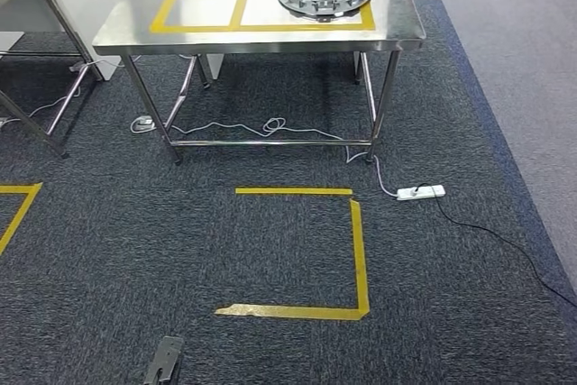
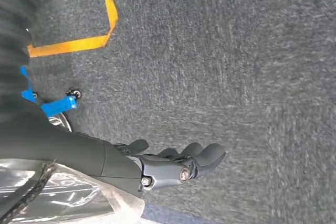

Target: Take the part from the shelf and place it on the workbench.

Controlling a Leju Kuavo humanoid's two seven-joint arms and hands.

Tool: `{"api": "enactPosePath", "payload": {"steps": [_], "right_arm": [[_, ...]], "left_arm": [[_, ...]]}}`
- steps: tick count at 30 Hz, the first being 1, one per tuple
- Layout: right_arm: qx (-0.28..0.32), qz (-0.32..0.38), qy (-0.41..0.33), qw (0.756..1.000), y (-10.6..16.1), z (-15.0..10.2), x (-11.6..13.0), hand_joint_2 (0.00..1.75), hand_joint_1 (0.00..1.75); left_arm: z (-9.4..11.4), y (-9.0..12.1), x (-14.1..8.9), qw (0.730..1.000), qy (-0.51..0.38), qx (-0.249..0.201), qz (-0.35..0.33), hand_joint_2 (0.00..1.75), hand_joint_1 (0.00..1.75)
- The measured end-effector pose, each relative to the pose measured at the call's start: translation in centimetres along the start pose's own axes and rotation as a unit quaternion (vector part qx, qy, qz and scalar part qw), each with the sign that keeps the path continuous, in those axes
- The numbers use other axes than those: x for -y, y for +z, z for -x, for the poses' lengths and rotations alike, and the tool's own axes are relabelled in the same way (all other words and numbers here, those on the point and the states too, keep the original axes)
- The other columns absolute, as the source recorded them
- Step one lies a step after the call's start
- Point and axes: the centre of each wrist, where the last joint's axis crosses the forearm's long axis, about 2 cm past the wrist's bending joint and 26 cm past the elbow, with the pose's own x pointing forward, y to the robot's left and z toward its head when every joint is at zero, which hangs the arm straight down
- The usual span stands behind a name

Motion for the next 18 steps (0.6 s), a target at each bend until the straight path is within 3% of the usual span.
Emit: {"api": "enactPosePath", "payload": {"steps": [18], "right_arm": [[-0.001,0.001,-0.001,1.000,-0.02,0.08,0.08,0.00,0.00]], "left_arm": [[0.18,0.15,0.10,1.000,0.000,-0.001,0.001,0.00,0.00]]}}
